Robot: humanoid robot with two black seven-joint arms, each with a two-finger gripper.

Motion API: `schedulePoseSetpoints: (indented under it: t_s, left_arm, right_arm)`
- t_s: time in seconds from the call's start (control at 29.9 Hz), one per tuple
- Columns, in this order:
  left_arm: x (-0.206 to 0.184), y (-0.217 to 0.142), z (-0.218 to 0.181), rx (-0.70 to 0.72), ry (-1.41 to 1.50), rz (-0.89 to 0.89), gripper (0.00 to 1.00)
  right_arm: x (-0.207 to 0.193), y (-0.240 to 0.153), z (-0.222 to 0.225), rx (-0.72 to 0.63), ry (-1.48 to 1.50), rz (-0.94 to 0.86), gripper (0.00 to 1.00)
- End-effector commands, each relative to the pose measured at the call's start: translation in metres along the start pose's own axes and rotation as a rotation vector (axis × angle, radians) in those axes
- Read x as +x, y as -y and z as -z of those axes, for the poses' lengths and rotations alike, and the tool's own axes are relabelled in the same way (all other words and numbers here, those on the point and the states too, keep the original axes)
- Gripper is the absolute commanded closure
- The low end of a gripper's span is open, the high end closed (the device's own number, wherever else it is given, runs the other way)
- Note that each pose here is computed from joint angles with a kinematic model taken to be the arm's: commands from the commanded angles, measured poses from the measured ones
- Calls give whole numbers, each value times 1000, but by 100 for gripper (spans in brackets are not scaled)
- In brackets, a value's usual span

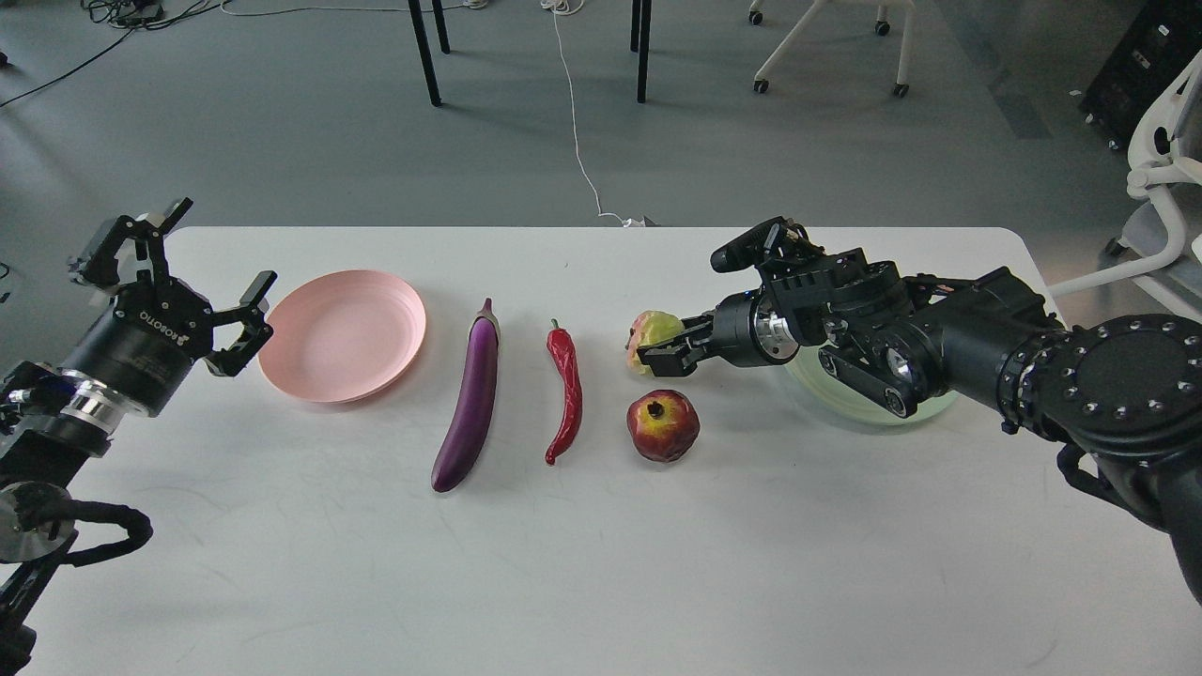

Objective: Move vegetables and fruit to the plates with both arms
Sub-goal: 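Close the right gripper around the peach and lift it, then carry the peach onto the green plate and release it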

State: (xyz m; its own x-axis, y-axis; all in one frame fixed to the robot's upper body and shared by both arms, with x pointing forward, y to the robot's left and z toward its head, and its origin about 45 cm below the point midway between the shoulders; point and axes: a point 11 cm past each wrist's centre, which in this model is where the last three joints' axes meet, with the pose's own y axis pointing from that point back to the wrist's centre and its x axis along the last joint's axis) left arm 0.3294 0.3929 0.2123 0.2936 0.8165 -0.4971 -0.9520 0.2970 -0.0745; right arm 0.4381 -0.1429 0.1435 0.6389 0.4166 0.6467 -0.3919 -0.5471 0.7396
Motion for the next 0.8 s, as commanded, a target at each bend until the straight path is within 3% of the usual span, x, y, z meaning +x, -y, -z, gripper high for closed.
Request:
schedulePoseSetpoints:
  t_s: [0.0,0.23,0.47,0.63,0.77]
  left_arm:
    - [0,0,0,-1,0,-1,0]
    - [0,0,0,-4,0,-1,0]
    - [2,-1,-6,-11,10,-4,0]
    - [4,-2,-9,-9,22,-6,0]
    - [3,-2,-9,-9,21,-6,0]
  right_arm:
    - [0,0,0,0,-1,5,62]
    - [8,-2,2,2,-11,0,61]
    - [45,-9,33,71,-85,-14,61]
    - [63,-62,-4,12,-102,-34,61]
    - [48,-102,-45,-87,-142,24,61]
